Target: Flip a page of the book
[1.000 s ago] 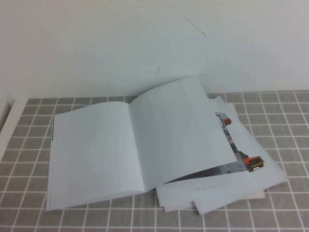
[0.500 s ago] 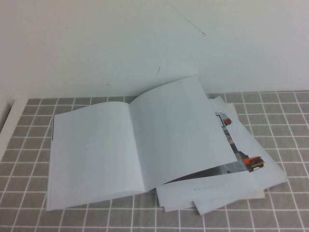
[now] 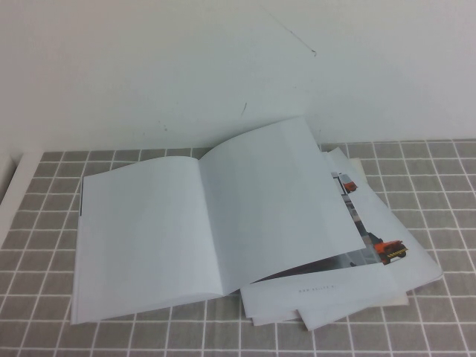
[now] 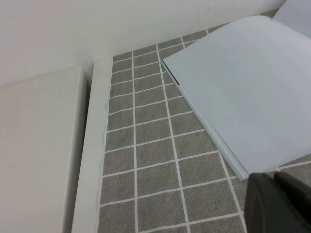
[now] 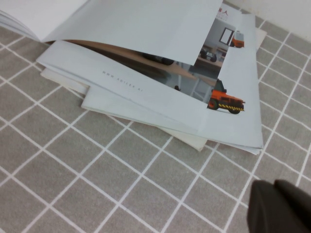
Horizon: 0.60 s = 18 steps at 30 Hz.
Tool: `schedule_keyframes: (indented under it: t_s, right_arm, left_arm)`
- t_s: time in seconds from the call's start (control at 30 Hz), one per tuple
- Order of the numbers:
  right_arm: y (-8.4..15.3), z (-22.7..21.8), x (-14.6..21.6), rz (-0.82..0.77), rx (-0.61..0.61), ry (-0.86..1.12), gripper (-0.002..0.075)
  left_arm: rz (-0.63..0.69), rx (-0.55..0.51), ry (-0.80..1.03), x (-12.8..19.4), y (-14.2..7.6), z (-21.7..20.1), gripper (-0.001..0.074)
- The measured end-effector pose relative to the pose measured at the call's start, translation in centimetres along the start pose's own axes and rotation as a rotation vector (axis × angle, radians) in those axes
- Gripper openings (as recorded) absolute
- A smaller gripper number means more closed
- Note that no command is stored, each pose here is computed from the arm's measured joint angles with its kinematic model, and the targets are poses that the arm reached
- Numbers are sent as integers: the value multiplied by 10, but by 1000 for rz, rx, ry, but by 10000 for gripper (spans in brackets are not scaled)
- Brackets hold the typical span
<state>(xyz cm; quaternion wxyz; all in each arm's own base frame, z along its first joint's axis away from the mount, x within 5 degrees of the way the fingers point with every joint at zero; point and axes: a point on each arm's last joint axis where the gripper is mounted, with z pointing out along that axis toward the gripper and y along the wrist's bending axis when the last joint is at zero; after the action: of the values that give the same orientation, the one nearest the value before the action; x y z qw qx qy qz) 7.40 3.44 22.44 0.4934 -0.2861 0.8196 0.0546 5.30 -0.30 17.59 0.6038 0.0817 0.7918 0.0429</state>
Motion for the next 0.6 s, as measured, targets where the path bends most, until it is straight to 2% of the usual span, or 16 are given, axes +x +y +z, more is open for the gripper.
schedule_keyframes:
  t_s: [0.37,0.6]
  right_arm:
    - [0,0,0,-1,3,-5,-1]
    - [-1,-21,-2,-73,138,-142,-1]
  left_arm:
    - [0,0,0,0,0,0,-4]
    - [3,0,-2,0,0,0,-4]
